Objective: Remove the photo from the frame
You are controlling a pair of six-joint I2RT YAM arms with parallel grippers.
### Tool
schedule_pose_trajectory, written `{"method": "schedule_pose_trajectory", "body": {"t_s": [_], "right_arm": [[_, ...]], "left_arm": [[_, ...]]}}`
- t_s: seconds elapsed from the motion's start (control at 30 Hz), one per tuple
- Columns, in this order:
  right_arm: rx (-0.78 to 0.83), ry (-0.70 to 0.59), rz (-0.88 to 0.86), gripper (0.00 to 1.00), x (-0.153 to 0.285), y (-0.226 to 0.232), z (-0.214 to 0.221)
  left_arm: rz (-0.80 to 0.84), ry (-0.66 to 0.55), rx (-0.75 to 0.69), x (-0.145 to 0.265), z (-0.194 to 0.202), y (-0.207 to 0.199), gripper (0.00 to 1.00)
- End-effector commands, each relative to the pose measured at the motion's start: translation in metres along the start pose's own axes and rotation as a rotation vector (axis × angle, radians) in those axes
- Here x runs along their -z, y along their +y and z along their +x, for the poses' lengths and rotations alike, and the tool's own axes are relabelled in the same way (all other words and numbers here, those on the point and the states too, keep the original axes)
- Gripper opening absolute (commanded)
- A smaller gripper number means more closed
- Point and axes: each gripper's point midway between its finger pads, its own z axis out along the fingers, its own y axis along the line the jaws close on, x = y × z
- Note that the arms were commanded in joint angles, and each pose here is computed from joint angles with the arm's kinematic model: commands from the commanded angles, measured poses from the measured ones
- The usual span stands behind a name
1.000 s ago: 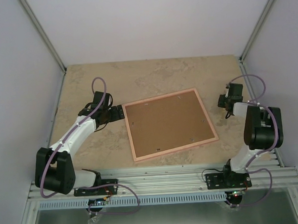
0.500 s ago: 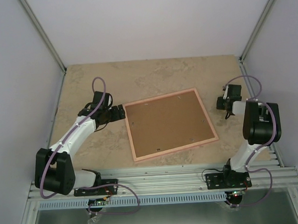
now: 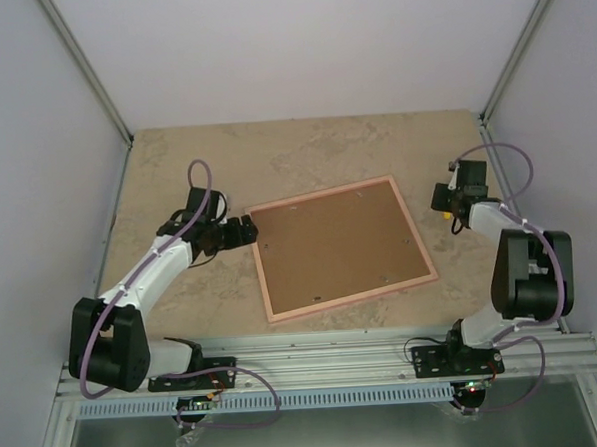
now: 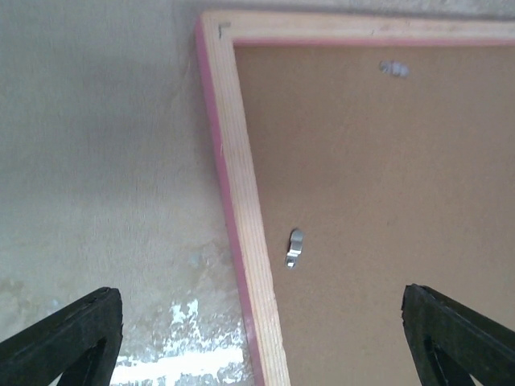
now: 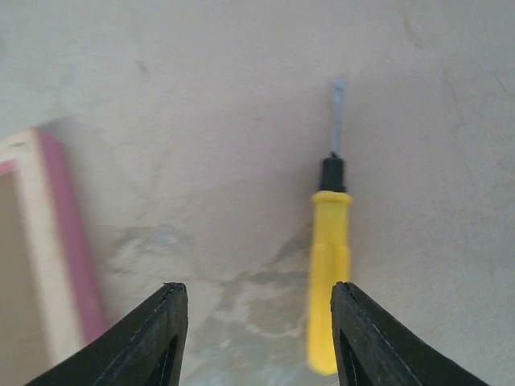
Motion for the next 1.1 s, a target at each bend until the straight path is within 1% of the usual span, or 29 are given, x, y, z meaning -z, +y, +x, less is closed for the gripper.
{"method": "schedule_pose_trajectory", "body": {"t_s": [0.0, 0.07, 0.2, 0.27, 0.43, 0.53, 0.73, 0.9, 1.07], "right_arm": [[-0.041, 0.023, -0.053, 0.51, 0.023, 0.028, 0.008], [-0.024, 0.03, -0.084, 0.53, 0.031, 0.045, 0.014], [0.063, 0.048, -0.172, 0.59, 0.047, 0.093, 0.028], [0.103, 0.071, -0.232, 0.64, 0.057, 0.118, 0.039], [0.166, 0.071, -0.351, 0.72, 0.079, 0.155, 0.057], [0.223, 0.066, -0.383, 0.76, 0.089, 0.168, 0.068], [0.329, 0.051, -0.453, 0.85, 0.107, 0.19, 0.089], [0.424, 0.058, -0.485, 0.88, 0.118, 0.204, 0.111], [0.495, 0.051, -0.535, 0.91, 0.132, 0.224, 0.127]], "left_arm": [[0.014, 0.053, 0.034, -0.002, 0.023, 0.0, 0.96], [-0.007, 0.063, 0.038, -0.002, 0.029, -0.001, 0.95], [-0.071, 0.071, 0.068, -0.007, 0.045, -0.003, 0.95], [-0.095, 0.098, 0.107, -0.009, 0.055, -0.002, 0.93], [-0.146, 0.103, 0.149, -0.011, 0.071, -0.003, 0.88], [-0.174, 0.106, 0.162, -0.011, 0.078, -0.003, 0.86], [-0.203, 0.12, 0.181, -0.023, 0.085, -0.004, 0.77], [-0.229, 0.136, 0.179, -0.032, 0.091, -0.004, 0.7], [-0.223, 0.157, 0.174, -0.043, 0.097, -0.007, 0.6]]}}
